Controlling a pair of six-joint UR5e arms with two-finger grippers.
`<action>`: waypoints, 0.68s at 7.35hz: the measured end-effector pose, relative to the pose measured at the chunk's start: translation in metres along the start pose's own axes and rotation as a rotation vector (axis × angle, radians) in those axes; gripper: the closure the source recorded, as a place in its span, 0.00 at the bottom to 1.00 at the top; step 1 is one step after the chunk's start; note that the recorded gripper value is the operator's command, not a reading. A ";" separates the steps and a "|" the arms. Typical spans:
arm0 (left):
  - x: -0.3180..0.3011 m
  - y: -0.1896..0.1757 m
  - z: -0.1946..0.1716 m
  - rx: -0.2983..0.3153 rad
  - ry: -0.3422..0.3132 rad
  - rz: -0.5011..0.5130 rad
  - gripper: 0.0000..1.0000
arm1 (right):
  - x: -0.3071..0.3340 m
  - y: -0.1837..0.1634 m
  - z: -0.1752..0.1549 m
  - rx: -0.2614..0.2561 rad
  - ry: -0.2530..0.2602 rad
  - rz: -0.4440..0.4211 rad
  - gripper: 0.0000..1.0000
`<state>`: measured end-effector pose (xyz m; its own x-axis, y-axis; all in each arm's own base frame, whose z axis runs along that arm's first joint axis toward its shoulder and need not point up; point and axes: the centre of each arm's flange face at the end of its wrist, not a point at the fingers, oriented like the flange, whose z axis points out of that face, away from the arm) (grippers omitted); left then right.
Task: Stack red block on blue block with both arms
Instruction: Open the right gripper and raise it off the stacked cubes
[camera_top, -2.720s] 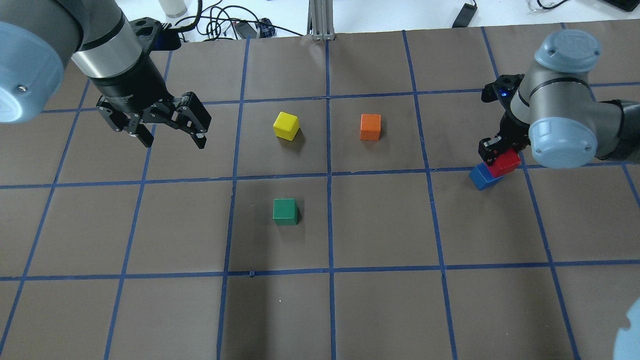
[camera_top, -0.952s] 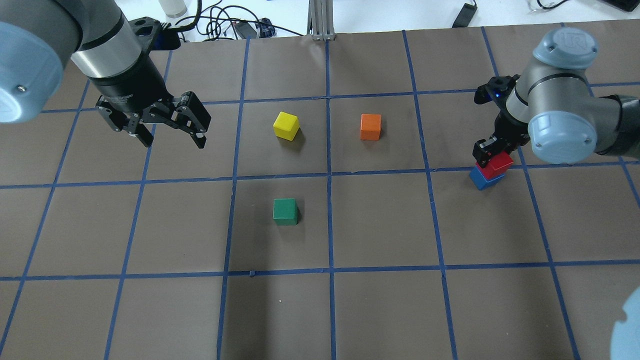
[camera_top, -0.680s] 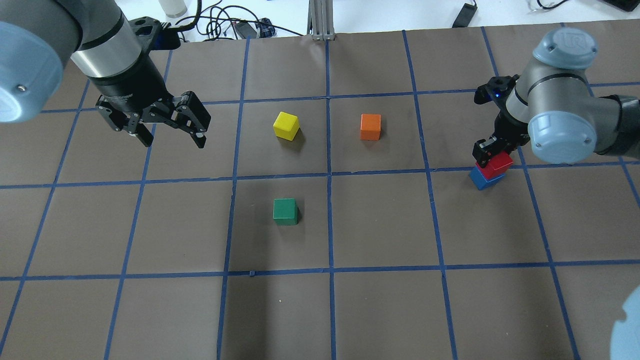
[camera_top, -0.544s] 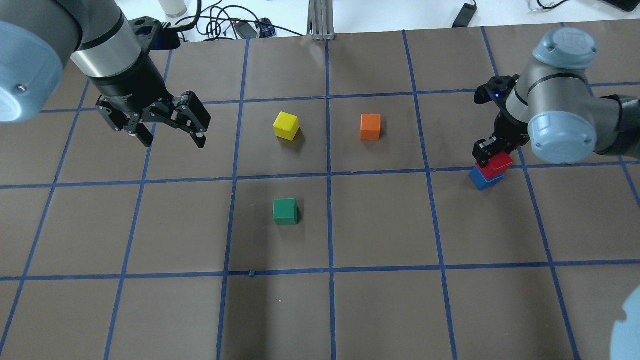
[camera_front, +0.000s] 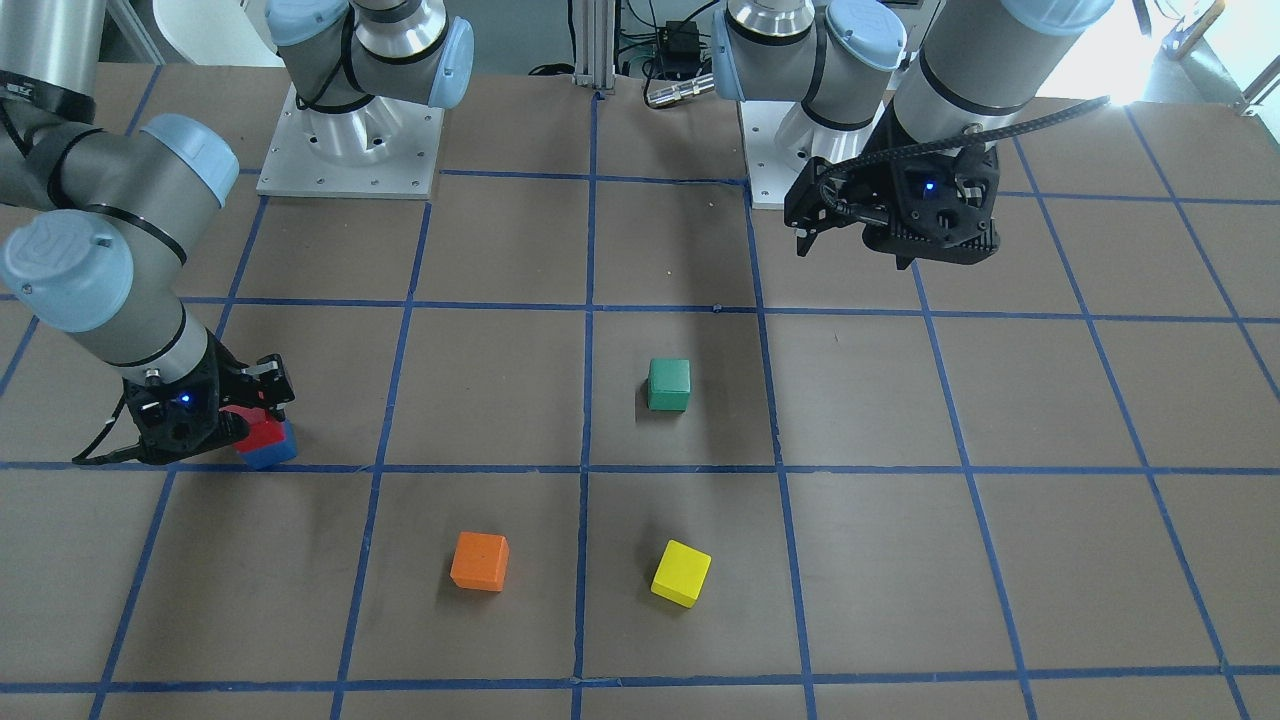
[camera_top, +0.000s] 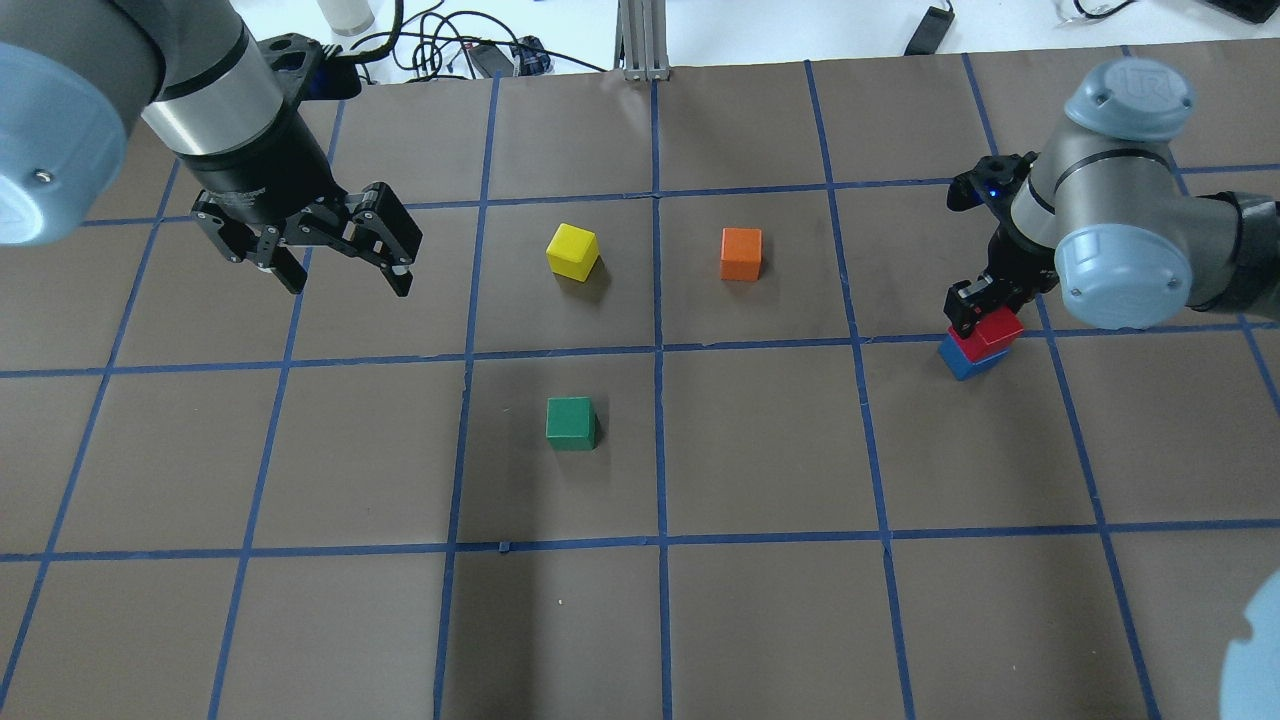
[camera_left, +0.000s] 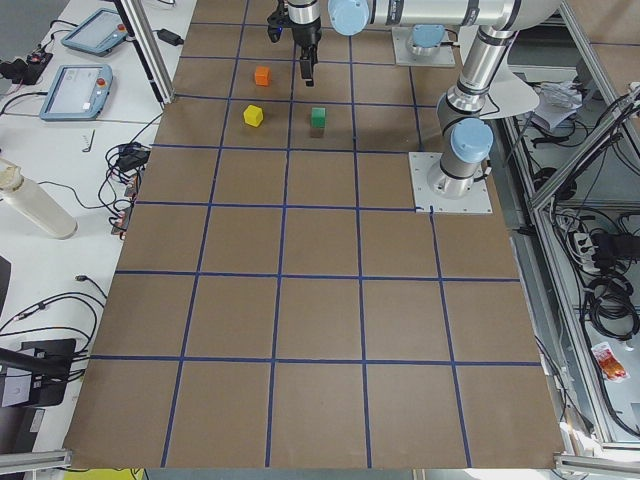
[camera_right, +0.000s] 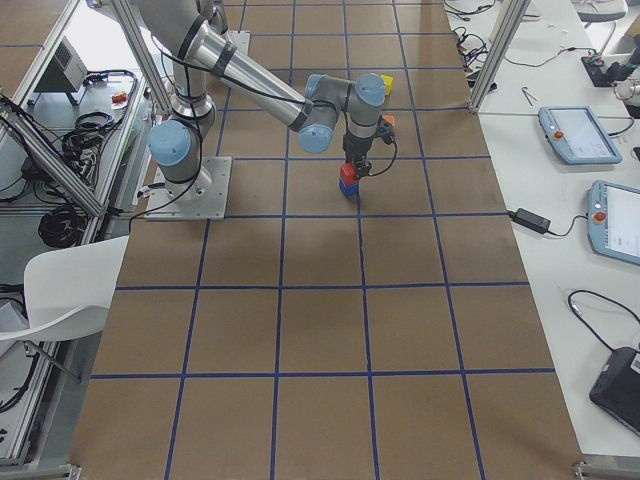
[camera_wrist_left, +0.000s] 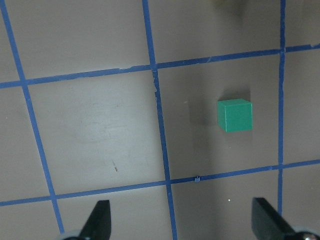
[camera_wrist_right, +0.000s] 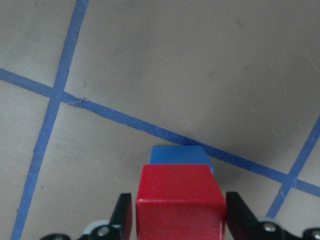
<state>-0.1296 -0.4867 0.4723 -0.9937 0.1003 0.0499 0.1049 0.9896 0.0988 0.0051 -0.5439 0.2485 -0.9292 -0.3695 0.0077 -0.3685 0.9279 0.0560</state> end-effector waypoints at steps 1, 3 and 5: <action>0.000 0.000 0.000 0.000 0.000 0.000 0.00 | 0.001 0.000 -0.001 -0.001 0.006 0.000 0.00; 0.000 -0.001 0.001 -0.003 0.000 0.000 0.00 | 0.004 -0.003 -0.015 0.009 0.020 0.006 0.00; 0.000 -0.002 0.002 -0.004 0.001 0.000 0.00 | 0.009 -0.016 -0.067 0.005 0.008 0.046 0.00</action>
<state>-0.1297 -0.4885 0.4700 -0.9936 0.1002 0.0513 0.1050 0.9891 0.1029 0.0045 -0.5657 0.3148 -0.9450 -0.3265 0.0186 -0.3252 0.9443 0.0508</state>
